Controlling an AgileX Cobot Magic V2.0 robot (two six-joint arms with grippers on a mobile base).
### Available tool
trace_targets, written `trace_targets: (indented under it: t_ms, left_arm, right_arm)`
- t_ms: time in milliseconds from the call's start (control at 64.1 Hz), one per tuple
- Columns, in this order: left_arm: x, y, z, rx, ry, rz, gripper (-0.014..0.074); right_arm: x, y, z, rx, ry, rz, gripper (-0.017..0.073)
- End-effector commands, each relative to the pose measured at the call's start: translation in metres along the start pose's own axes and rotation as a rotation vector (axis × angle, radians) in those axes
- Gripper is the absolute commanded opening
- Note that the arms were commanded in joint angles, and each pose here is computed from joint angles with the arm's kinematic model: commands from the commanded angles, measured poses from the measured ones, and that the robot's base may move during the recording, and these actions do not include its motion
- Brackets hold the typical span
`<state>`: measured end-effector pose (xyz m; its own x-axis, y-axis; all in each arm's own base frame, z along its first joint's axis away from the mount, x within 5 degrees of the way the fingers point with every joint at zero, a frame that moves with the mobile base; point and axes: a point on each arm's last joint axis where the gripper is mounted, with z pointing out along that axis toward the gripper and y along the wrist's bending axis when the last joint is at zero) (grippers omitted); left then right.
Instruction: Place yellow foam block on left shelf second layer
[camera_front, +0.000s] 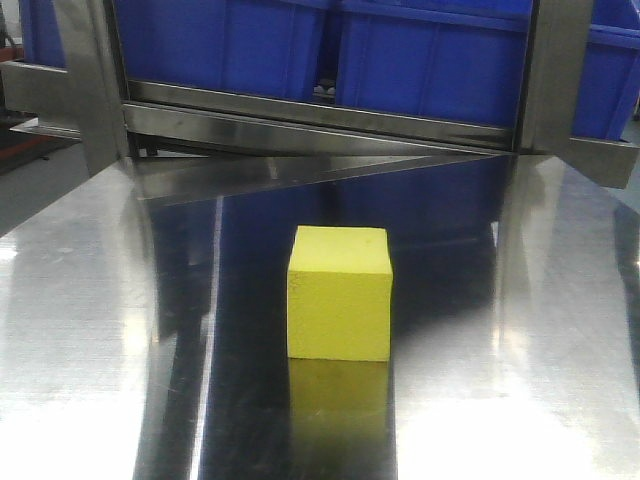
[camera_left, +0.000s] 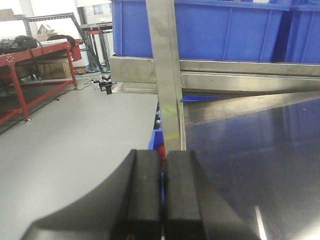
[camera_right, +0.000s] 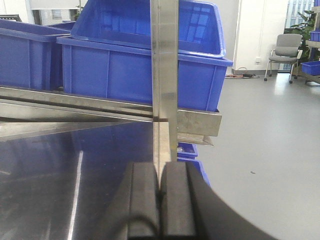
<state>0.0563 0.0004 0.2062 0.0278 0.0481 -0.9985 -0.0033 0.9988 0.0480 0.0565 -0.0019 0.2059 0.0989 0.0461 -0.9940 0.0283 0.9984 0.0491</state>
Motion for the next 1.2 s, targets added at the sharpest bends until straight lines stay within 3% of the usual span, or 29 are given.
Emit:
trace_targets:
  t_ms: [0,936,1186]
  left_arm:
    - [-0.001,-0.001,-0.001,0.012,-0.079,-0.011,0.0136]
    - [-0.001,-0.001,-0.001,0.012,-0.079,-0.011,0.0136]
    - [-0.001,-0.001,-0.001,0.012,-0.079,-0.011,0.0136]
  right_arm:
    - [-0.017,0.000,-0.003,0.002,-0.126,0.001,0.0032]
    - [-0.013,0.000,-0.002,0.002,-0.090,0.000,0.0032]
    - [-0.031,0.002,-0.003,-0.018,-0.071,-0.026,0.0032]
